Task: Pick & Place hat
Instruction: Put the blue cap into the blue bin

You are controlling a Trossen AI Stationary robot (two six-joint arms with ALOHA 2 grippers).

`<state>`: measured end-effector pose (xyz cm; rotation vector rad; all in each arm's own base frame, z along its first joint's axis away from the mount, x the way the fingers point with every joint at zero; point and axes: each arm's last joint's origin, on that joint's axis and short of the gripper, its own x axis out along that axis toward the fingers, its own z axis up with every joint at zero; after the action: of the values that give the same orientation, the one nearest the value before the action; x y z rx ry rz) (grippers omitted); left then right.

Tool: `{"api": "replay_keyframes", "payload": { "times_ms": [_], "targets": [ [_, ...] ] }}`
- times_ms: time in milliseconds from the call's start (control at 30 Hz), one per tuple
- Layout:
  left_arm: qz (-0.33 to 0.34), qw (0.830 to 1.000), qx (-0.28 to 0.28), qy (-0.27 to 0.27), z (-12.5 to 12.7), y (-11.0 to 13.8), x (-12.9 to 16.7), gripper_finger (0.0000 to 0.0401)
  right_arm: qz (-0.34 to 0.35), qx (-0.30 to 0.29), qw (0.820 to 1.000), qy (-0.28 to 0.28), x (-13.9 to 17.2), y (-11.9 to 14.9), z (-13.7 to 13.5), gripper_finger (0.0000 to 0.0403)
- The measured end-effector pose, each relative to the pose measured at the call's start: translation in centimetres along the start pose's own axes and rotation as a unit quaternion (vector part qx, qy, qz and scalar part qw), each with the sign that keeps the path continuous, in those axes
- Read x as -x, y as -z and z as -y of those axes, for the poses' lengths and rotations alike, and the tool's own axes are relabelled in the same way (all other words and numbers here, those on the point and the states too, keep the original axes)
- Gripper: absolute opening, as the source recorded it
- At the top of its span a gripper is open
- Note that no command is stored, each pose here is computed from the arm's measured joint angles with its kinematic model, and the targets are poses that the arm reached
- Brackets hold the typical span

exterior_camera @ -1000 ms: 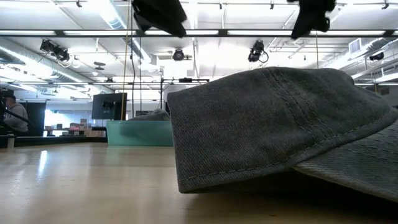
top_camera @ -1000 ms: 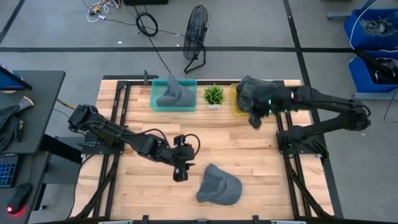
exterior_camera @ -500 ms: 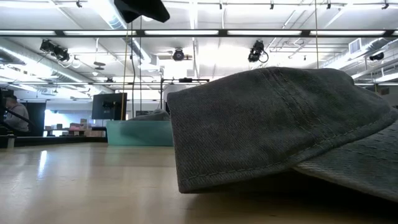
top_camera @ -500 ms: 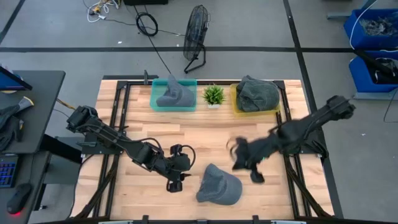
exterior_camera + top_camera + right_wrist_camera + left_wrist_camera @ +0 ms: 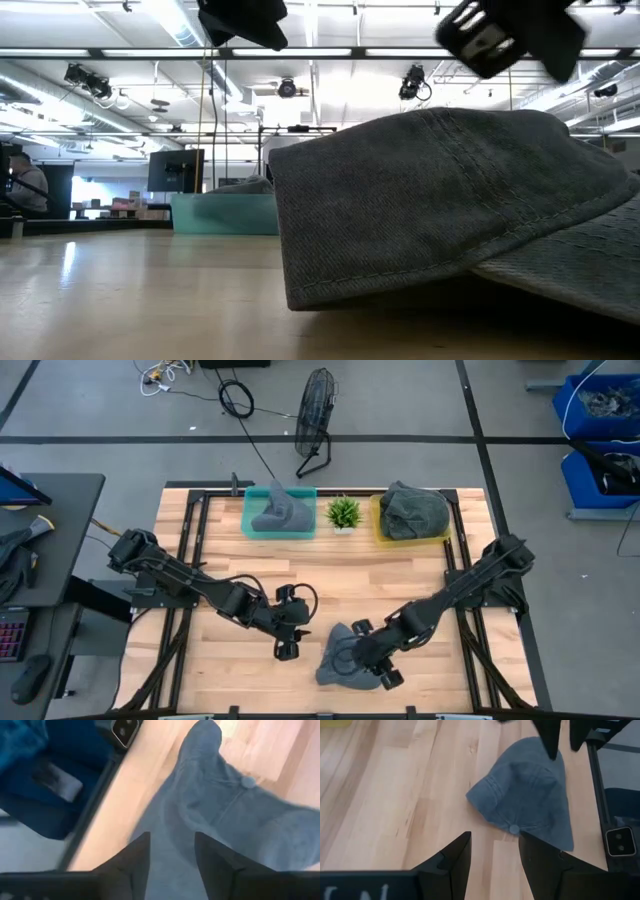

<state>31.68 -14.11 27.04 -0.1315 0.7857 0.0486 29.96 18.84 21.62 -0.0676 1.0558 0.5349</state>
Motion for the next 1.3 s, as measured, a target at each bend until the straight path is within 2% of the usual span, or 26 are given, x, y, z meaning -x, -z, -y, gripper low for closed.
{"api": "replay_keyframes", "payload": {
  "times_ms": [200, 467, 600, 700, 800, 867, 967, 1100, 1300],
  "targets": [
    [0.001, 1.000, 0.006, -0.006, -0.5, -0.2, -0.2, 0.0169, 0.011, 0.072, 0.995, 0.067, -1.2, -0.2, 0.5, 0.0177],
    [0.001, 1.000, 0.006, -0.006, -0.5, -0.2, -0.2, 0.0169, -0.024, 0.085, 0.995, 0.042, -3.3, 0.4, 0.8, 0.0172],
    [0.001, 1.000, 0.006, -0.005, -0.5, -0.2, -0.2, 0.0169, -0.032, 0.101, 0.993, 0.043, -3.6, 0.5, 0.9, 0.0136],
    [0.002, 1.000, 0.009, -0.003, -0.4, -0.2, -0.1, 0.0169, -0.033, 0.113, 0.991, 0.057, -3.6, 0.5, 1.1, 0.0080],
    [0.010, 0.999, 0.040, 0.022, 0.2, -0.3, 0.0, 0.0169, -0.033, 0.111, 0.990, 0.083, -3.4, 0.4, 1.8, 0.0019],
    [0.023, 0.997, 0.055, 0.044, 0.7, -0.6, 0.1, 0.0169, -0.031, 0.105, 0.989, 0.104, -3.3, 0.3, 2.5, 0.0012],
    [0.043, 0.995, 0.059, 0.061, 1.2, -0.9, 0.3, 0.0169, -0.028, 0.106, 0.985, 0.133, -3.0, 0.0, 3.6, 0.0024],
    [0.044, 0.997, 0.023, 0.059, 1.2, -0.8, 0.3, 0.0169, -0.015, 0.133, 0.977, 0.166, -1.8, -1.6, 4.8, 0.0009],
    [0.045, 0.995, -0.077, 0.043, 0.8, -0.8, 0.0, 0.0169, -0.004, 0.152, 0.967, 0.207, 0.7, -4.0, 6.8, 0.0011]
  ]
}}
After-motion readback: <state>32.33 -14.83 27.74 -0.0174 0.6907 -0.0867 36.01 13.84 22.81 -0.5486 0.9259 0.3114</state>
